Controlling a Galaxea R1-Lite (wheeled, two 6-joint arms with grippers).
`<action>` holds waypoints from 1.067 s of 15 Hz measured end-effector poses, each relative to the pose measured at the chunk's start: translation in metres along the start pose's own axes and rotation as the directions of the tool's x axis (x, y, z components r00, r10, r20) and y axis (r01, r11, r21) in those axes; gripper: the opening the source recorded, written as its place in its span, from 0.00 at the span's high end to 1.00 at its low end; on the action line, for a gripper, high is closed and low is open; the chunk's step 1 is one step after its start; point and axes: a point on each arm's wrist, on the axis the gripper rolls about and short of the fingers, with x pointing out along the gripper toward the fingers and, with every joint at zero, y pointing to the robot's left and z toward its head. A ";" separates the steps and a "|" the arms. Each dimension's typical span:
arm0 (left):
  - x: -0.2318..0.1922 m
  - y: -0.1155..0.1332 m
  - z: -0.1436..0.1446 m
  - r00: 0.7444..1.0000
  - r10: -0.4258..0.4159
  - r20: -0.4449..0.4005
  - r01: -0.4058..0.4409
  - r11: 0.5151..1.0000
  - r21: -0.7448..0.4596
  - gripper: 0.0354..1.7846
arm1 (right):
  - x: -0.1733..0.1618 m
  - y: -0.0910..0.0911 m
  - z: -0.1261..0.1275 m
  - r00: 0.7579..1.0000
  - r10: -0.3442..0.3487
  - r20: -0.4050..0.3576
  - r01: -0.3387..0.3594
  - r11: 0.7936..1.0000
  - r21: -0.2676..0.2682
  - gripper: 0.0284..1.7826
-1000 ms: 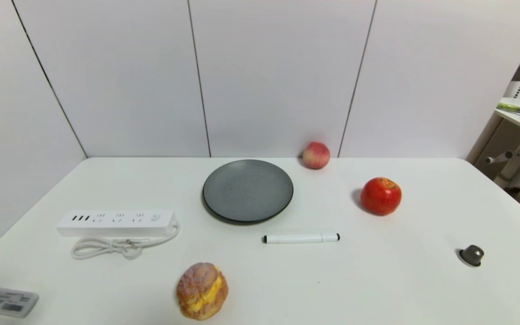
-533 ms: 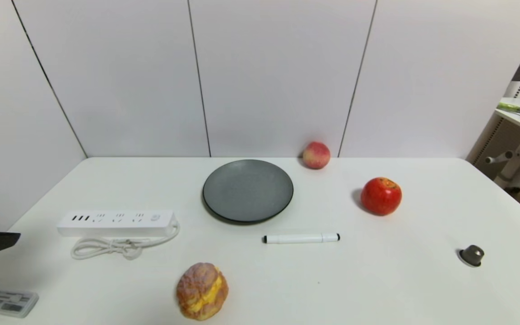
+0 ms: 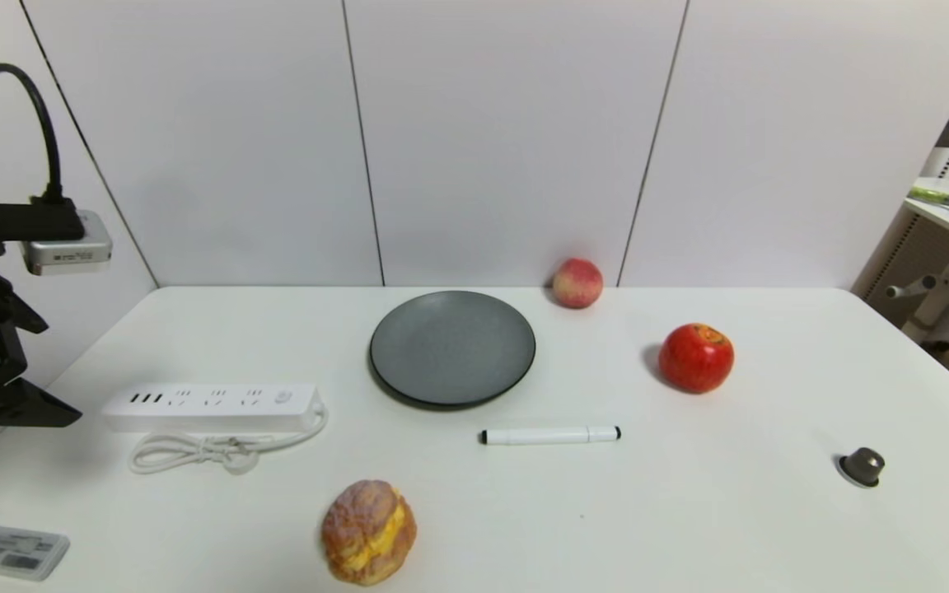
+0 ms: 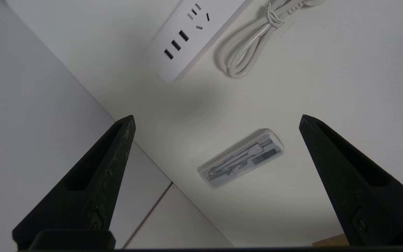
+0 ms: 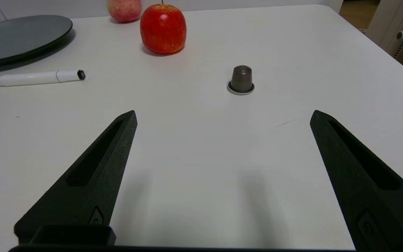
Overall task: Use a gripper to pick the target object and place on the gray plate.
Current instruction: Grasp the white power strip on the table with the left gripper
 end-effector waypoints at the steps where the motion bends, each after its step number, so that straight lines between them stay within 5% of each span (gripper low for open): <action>1: 0.010 0.007 -0.001 0.999 -0.037 0.008 0.037 0.998 0.046 0.06 | 0.000 0.000 0.000 1.000 0.000 0.000 0.000 1.000 0.000 0.04; 7: 0.071 0.041 -0.011 0.973 -0.198 0.118 0.149 0.930 0.337 0.06 | 0.000 0.000 0.000 1.000 0.000 0.000 0.000 1.000 0.000 0.04; 16: 0.124 0.050 -0.015 0.929 -0.344 0.139 0.238 0.840 0.487 0.06 | 0.000 0.000 0.000 1.000 0.000 0.000 0.000 1.000 0.000 0.04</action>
